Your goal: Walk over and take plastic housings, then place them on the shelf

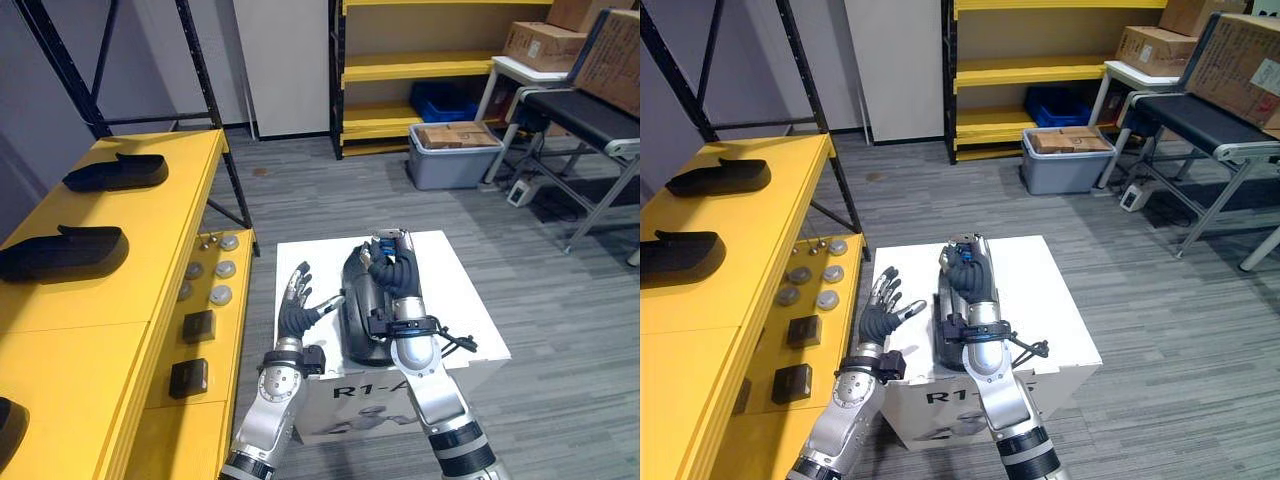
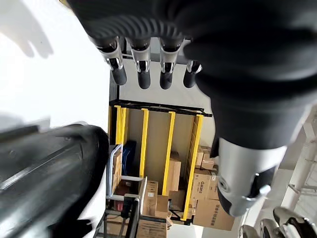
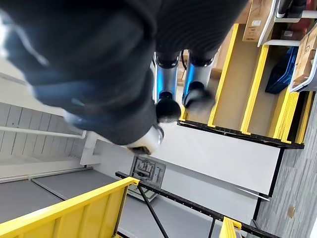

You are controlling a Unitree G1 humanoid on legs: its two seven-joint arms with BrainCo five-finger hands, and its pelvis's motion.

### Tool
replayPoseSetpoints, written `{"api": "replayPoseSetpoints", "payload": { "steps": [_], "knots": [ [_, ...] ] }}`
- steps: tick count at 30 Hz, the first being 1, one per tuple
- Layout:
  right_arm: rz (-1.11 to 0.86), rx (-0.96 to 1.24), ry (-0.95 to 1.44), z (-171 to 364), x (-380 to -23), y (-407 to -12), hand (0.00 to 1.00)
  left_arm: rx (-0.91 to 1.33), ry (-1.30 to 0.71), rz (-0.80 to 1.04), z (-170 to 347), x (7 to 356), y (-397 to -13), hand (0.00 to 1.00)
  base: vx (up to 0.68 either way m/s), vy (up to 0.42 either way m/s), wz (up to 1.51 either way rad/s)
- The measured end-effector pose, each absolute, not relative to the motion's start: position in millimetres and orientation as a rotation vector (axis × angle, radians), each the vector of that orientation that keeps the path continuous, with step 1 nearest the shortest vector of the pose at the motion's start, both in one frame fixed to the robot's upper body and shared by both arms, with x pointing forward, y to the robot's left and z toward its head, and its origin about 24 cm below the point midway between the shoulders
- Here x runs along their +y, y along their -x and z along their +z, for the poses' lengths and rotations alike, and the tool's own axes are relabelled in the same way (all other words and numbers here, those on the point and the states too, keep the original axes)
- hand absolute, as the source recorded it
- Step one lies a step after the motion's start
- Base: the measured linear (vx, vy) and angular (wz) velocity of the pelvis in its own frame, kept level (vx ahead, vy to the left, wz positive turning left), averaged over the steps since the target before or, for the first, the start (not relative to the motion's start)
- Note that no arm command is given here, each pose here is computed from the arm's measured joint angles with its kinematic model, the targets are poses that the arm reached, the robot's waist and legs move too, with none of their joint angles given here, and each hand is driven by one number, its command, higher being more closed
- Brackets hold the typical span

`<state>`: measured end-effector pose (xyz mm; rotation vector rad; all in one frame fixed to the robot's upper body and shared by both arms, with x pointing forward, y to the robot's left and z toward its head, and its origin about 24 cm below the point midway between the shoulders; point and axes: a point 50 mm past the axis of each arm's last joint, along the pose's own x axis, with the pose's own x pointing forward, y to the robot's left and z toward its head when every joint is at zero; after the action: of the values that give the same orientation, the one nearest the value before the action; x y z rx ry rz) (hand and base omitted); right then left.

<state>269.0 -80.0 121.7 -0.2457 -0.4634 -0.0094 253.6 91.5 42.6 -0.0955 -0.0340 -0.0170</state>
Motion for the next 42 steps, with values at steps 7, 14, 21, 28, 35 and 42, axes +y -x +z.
{"api": "replayPoseSetpoints", "payload": {
  "steps": [7,14,21,28,35,42],
  "knots": [
    [-0.091,-0.384,0.258,105,-103,-266,0.0,-0.007,0.033,0.107,32,120,-248,0.0,0.0,0.0,0.0],
    [-0.203,-0.288,0.288,85,-137,-262,0.0,0.142,0.008,0.344,-3,175,-216,0.0,0.0,0.002,0.0],
    [-0.271,-0.047,0.361,34,-174,-257,0.0,0.48,-0.04,0.434,-71,199,-168,0.0,0.02,0.014,0.02],
    [-0.274,0.177,0.399,-10,-185,-249,0.0,0.721,-0.049,0.435,-111,204,-128,0.0,-0.01,0.001,0.09],
    [-0.22,0.284,0.473,-30,-180,-251,0.0,0.867,-0.051,0.442,-131,203,-97,0.0,-0.01,0.004,0.07],
    [-0.206,0.299,0.509,-32,-179,-257,1.0,0.91,-0.05,0.438,-137,202,-91,0.0,0.0,0.003,0.04]
  ]
}}
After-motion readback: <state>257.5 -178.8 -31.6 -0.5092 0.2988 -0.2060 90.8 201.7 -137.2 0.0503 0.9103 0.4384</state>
